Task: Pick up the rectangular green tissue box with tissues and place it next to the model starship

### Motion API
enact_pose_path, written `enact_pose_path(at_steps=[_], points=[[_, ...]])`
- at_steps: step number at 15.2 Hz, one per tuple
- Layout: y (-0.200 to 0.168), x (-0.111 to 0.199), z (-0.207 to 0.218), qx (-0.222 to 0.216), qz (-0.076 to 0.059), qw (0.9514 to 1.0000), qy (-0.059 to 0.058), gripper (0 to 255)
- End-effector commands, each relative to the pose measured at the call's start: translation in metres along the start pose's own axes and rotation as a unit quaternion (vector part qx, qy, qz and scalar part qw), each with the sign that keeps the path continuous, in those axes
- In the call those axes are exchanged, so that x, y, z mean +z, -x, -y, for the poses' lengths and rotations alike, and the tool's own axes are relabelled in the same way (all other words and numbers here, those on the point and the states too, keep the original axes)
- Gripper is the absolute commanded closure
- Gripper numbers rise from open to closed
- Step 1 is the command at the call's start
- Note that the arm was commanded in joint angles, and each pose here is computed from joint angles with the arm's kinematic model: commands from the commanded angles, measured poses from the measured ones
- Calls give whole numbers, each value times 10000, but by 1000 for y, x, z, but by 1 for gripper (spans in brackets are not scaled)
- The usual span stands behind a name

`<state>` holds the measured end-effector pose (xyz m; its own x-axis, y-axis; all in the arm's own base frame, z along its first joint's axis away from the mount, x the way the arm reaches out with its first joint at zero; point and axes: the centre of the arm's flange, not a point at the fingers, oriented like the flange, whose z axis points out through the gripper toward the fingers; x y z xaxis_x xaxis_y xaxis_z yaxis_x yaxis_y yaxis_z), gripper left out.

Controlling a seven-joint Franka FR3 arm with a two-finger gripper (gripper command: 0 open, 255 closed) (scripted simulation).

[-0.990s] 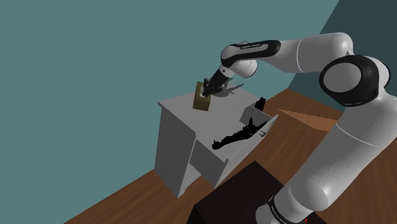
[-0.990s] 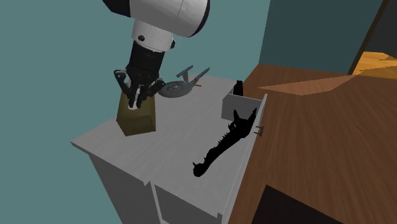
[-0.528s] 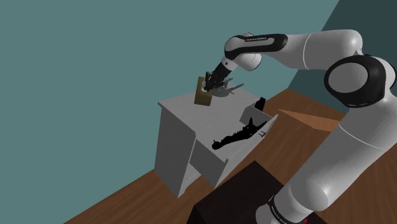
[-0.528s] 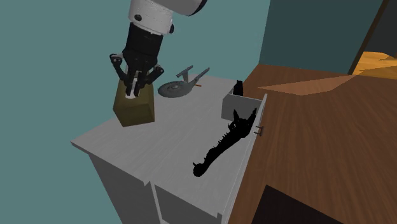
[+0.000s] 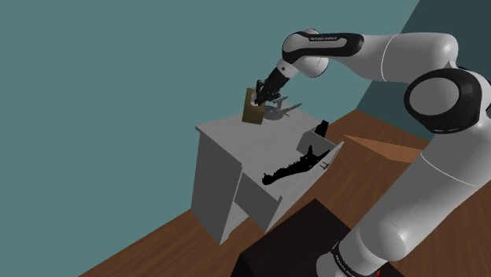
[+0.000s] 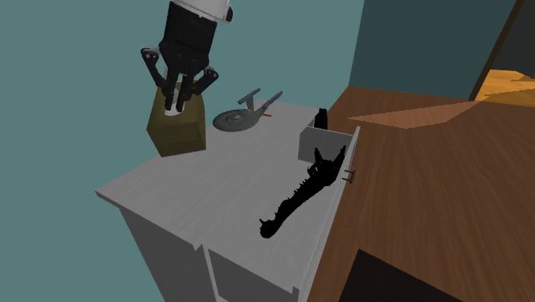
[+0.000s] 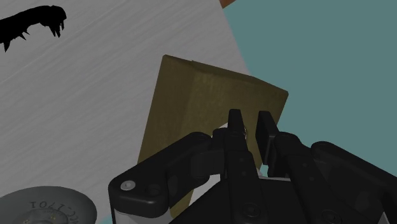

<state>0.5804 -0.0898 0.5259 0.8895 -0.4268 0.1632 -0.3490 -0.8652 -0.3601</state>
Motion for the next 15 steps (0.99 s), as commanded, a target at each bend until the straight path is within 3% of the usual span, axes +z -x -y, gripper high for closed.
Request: enact_pose_path(at_steps=[1,11,15], points=[[-2,-12,5,0,0,10000,1,255],[-10,-57,22,0,0,10000,1,255],[-40,-69,-20,0,0,10000,1,255]])
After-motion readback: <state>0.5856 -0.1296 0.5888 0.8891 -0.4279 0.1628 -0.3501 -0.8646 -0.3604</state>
